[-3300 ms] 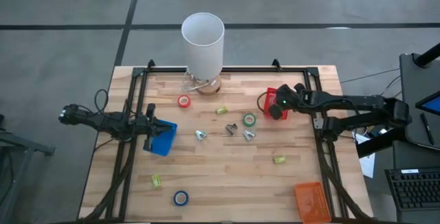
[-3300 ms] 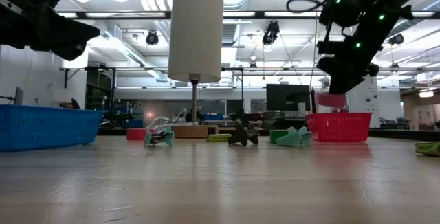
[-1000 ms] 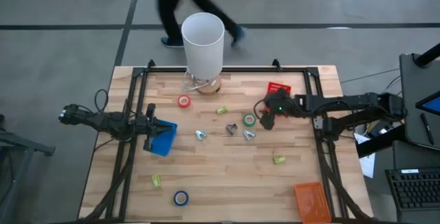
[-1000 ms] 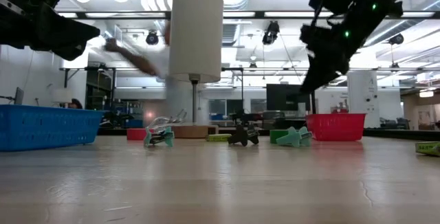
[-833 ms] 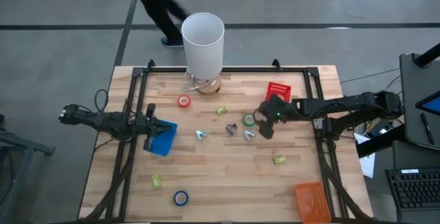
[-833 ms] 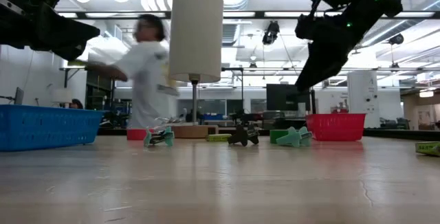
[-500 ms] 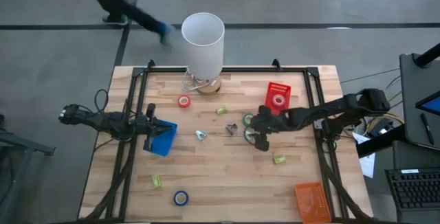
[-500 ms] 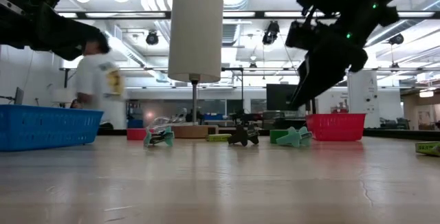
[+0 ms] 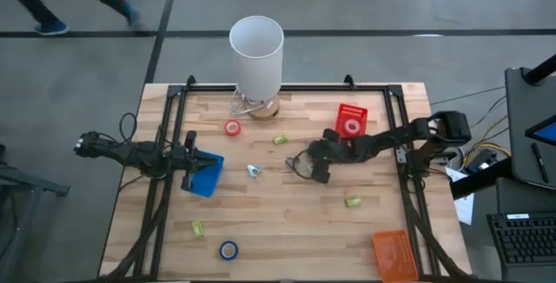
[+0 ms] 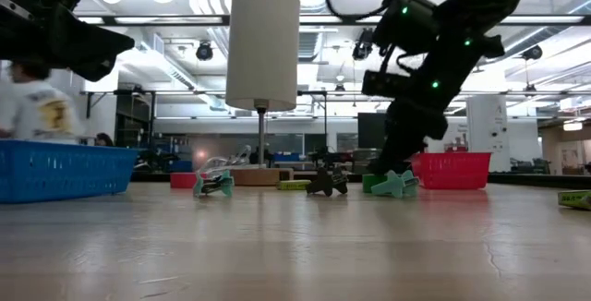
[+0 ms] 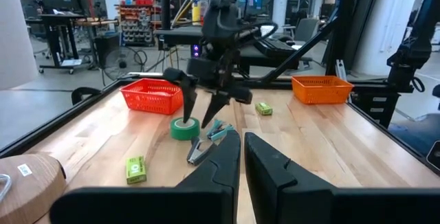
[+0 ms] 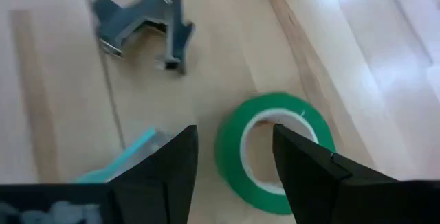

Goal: Pick and place Stapler, Stapler remover, tape
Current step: Put the green tape into the red bin

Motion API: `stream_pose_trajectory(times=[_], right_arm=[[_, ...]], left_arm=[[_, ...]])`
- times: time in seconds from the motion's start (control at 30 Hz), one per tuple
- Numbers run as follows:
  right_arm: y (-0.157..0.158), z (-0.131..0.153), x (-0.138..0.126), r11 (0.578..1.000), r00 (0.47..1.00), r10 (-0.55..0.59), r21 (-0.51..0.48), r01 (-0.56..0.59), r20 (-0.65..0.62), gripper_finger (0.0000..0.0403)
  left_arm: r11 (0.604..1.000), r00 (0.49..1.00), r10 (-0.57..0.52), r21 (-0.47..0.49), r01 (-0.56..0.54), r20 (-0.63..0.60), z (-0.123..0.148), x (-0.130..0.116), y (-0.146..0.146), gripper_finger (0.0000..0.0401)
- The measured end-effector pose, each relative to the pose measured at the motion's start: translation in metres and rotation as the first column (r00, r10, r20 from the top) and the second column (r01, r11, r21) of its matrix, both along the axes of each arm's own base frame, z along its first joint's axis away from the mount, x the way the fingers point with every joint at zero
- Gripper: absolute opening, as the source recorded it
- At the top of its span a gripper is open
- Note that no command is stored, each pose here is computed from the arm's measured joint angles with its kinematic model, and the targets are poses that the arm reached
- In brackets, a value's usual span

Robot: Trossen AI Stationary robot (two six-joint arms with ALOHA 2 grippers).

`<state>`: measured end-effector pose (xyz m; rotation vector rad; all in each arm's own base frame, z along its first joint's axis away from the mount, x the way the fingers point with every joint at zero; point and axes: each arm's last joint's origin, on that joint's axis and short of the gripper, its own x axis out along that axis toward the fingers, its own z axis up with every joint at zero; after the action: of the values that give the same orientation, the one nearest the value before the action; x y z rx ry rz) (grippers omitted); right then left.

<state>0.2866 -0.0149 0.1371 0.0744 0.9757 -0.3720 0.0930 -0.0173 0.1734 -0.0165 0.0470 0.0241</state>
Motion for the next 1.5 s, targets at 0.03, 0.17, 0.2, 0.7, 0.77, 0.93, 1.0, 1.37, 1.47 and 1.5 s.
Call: stream_pose_trajectory(times=[0.03,0.17,0.2,0.7,0.77,0.93,1.0,1.37,1.47,1.5], right_arm=[[-0.001,-0.002,0.0,1.0,1.0,-0.013,0.006,0.013,-0.008,0.0175],[-0.003,-0.009,0.001,1.0,0.999,-0.023,0.009,0.024,-0.036,0.0162],[-0.003,-0.009,0.001,1.0,0.999,-0.023,0.011,0.024,-0.036,0.0156],[-0.003,0.003,-0.002,1.0,1.0,0.005,0.003,-0.005,-0.005,0.0036],[-0.003,0.01,-0.003,1.0,1.0,0.003,-0.004,-0.003,0.011,0.0037],[-0.003,0.031,-0.013,1.0,0.999,0.0,-0.009,0.0,0.054,0.0051],[-0.003,0.042,-0.019,1.0,0.997,-0.007,-0.022,0.009,0.071,0.0051],[-0.029,0.096,-0.072,0.959,0.953,-0.255,-0.081,0.271,0.162,0.0048],[-0.041,0.103,-0.084,0.933,0.923,-0.339,-0.061,0.355,0.182,0.0049],[-0.045,0.104,-0.087,0.924,0.913,-0.361,-0.058,0.377,0.188,0.005]], left_arm=[[1.0,1.0,0.0,0.0,0.0,0.0,0.0,0.0,0.0,0.0026],[1.0,1.0,0.0,0.0,0.0,0.0,0.0,0.0,0.0,0.0026],[1.0,1.0,-0.001,0.0,0.001,0.0,0.0,0.0,0.0,0.0026],[1.0,1.0,0.0,0.0,0.0,0.0,0.0,0.0,0.0,0.0026],[1.0,1.0,-0.001,0.0,0.001,0.0,0.0,0.0,0.0,0.0026],[1.0,1.0,0.0,0.0,0.0,0.0,0.0,0.0,0.0,0.0026],[1.0,1.0,-0.001,0.0,0.001,0.0,0.0,0.0,0.0,0.0026],[1.0,1.0,0.0,0.0,0.0,-0.001,0.0,0.0,0.0,0.0026],[1.0,1.0,0.0,0.0,0.0,0.0,0.0,0.0,0.0,0.0026],[1.0,1.0,0.0,0.0,0.0,0.0,0.0,0.0,0.0,0.0026]])
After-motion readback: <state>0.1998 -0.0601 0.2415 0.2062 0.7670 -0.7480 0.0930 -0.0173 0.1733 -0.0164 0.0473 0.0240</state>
